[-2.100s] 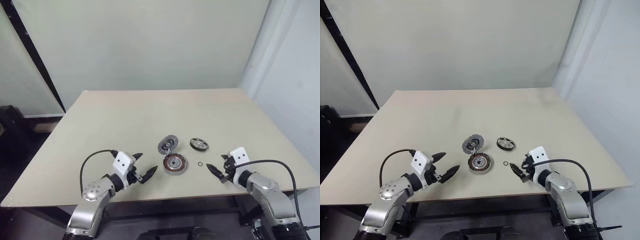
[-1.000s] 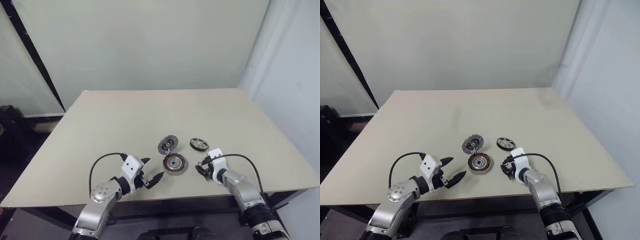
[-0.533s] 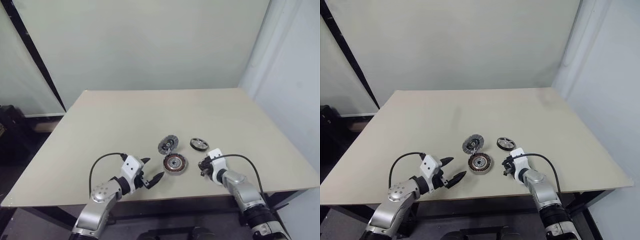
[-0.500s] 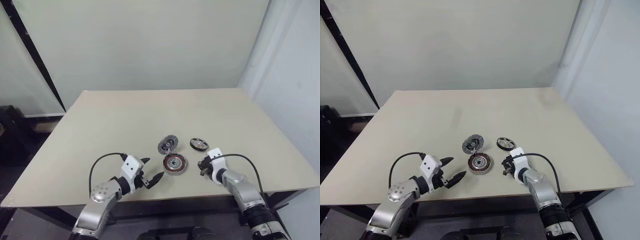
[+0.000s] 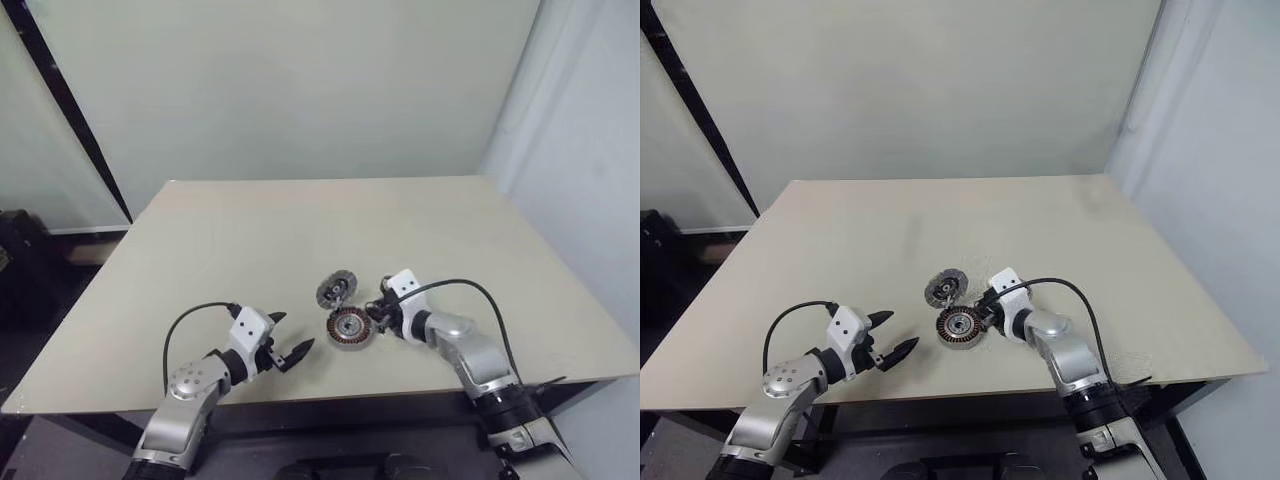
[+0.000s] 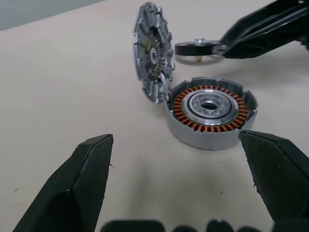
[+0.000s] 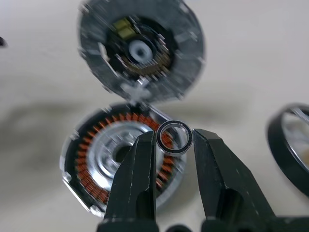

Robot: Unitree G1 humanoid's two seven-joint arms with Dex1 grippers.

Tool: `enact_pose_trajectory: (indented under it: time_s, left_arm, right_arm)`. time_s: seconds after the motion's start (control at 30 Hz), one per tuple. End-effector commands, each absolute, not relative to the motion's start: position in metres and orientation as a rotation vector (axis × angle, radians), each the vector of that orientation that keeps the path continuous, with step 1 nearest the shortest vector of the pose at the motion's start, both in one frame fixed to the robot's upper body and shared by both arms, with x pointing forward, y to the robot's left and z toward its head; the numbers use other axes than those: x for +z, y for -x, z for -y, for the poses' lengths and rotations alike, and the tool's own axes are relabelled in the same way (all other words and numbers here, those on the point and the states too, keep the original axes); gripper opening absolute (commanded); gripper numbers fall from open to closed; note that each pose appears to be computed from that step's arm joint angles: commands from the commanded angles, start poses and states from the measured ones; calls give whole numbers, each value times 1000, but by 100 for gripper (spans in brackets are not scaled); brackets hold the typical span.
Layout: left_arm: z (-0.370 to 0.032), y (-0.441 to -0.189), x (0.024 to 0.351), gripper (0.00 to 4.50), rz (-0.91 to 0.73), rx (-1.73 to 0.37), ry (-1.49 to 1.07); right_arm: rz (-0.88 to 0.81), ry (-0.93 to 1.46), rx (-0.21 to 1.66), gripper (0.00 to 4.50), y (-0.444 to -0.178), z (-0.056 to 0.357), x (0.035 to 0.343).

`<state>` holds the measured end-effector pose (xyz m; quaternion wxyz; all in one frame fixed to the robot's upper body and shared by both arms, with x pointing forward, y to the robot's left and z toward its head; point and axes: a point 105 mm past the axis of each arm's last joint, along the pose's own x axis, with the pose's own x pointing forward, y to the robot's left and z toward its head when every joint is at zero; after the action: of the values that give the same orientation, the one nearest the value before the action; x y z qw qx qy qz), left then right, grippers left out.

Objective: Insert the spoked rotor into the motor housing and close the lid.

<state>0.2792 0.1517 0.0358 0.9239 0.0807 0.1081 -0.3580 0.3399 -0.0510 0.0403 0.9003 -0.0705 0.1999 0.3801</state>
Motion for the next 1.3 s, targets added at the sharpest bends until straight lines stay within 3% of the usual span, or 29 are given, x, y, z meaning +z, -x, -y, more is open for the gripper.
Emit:
enact_pose_trajectory:
  time_s: [0.03,1.3]
  left_arm:
    - [-151,-282,47,450,-178,-745,-180]
    - [-146,-280,46,450,-176,-760,-180]
  right_arm:
    - [-385,151,819,80,-344,38,49]
    - [-470,183,883,80,-331,18,16]
